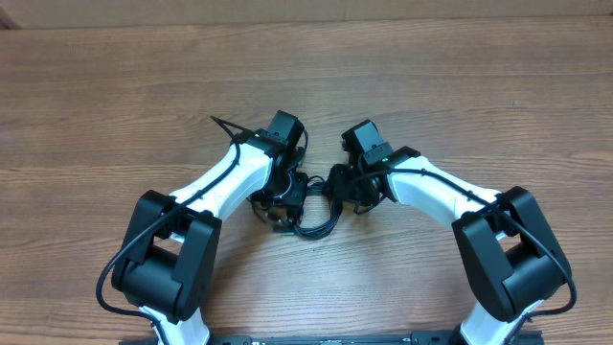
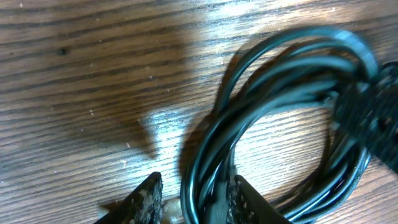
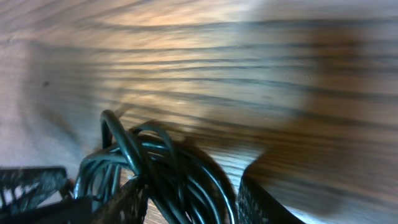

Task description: Untangle cables

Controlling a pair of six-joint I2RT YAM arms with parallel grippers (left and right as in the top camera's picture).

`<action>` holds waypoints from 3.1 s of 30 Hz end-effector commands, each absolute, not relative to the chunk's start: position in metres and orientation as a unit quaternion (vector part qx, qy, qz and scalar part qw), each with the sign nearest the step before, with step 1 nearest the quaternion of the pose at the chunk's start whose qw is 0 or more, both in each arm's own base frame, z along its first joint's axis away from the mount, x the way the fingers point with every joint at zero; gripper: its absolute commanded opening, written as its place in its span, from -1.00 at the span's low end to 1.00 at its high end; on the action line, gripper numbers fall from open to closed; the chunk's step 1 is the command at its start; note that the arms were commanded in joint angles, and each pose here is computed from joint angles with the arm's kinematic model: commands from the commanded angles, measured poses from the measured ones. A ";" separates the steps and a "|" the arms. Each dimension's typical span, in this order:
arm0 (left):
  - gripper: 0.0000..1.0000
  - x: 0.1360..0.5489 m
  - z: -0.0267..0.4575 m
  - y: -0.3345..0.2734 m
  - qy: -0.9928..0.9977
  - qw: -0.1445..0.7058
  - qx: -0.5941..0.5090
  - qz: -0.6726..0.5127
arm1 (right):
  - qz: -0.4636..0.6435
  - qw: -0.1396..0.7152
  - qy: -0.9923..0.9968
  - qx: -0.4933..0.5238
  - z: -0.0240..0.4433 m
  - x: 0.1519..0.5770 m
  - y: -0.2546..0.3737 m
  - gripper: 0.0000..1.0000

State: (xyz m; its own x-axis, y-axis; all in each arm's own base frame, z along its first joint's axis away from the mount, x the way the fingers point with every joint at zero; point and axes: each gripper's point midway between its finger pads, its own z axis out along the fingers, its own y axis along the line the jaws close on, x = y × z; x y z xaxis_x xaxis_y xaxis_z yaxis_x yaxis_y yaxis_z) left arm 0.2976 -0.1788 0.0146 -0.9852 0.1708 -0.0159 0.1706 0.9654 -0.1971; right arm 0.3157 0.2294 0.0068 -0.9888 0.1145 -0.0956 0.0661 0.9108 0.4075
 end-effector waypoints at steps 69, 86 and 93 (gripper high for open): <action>0.47 0.286 -0.015 -0.137 -1.000 -0.002 0.021 0.014 | -0.066 0.018 0.994 0.083 -0.022 0.278 0.111 0.55; 0.66 0.274 -0.013 -0.035 -0.989 0.052 0.116 -0.081 | -0.120 0.013 0.984 0.133 -0.007 0.289 0.062 0.89; 0.68 0.279 -0.015 -0.054 -0.992 0.048 0.113 -0.035 | -0.070 0.007 0.989 0.129 -0.003 0.296 0.081 1.00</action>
